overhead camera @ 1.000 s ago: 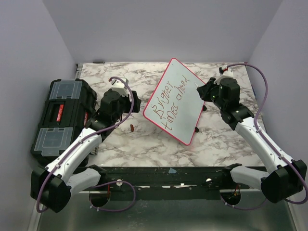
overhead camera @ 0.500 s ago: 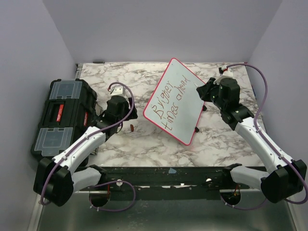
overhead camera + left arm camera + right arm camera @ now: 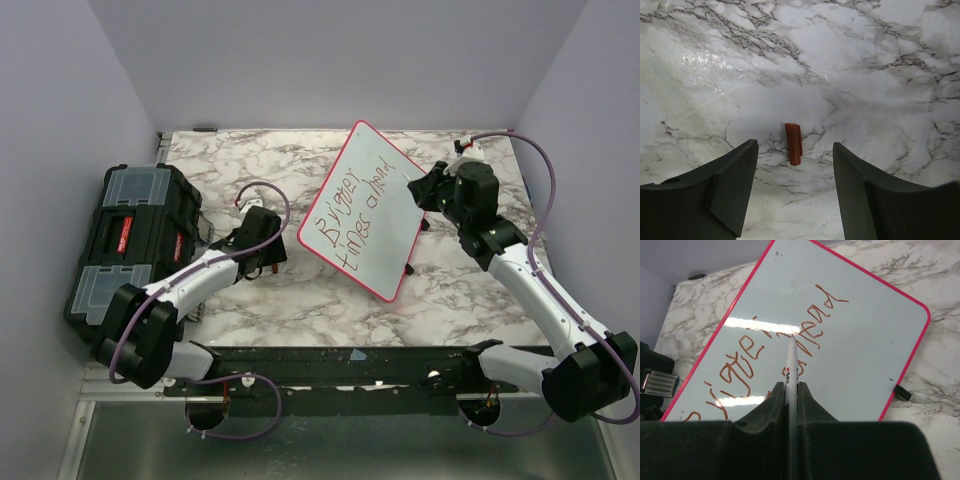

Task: Write a sentence on the whiteboard
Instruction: Pick up the pen cap from the center of the board.

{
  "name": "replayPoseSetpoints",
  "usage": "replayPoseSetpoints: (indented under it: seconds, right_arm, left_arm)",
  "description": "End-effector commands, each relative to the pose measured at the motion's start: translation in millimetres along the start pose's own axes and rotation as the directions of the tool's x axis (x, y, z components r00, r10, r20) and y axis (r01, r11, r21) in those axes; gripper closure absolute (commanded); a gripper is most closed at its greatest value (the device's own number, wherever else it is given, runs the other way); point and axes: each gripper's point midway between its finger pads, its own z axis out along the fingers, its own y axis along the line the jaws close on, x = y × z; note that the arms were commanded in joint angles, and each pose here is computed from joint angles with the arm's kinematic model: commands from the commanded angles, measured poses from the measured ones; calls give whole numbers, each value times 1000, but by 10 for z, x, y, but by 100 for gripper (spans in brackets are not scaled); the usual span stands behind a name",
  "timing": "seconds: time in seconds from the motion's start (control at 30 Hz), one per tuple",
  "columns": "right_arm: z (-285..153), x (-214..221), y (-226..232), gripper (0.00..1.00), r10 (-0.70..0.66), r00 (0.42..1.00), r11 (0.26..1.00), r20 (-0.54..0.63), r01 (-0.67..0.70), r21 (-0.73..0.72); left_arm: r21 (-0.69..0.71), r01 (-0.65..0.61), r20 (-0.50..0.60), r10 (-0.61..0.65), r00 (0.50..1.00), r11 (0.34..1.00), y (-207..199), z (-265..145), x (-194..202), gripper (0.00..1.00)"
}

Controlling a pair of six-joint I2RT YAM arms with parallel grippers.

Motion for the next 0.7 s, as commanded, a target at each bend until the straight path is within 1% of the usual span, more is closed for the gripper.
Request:
replayPoseSetpoints:
  seconds: [0.0, 0.23, 0.37, 0.47, 0.5, 0.67]
  right_arm:
    - [22, 45, 43, 99, -12, 1000, 1000, -7, 12, -25]
    - [54, 76, 53, 99, -12, 1000, 999, -18, 11, -32]
    - [57, 78, 49, 99, -12, 1000, 999, -17, 11, -31]
    - [55, 69, 54, 99, -11, 1000, 999, -15, 11, -32]
    - [50, 66, 53, 99, -11, 1000, 999, -13, 11, -32]
    - [57, 83, 61, 100, -11, 1000, 999, -18, 11, -37]
  left_arm:
    - [-29, 30, -30, -31, 999, 999, 18, 66, 38, 38]
    - [-64, 40, -83, -46, 996, 997, 31, 178, 136, 38]
    - [-83, 44, -94, -52, 994, 996, 42, 209, 143, 39]
    - [-104, 52, -109, -63, 992, 993, 54, 196, 148, 50]
    - [-113, 54, -119, -68, 991, 992, 59, 197, 162, 52]
    - [-110, 82, -166, -100, 981, 991, 17, 245, 267, 52]
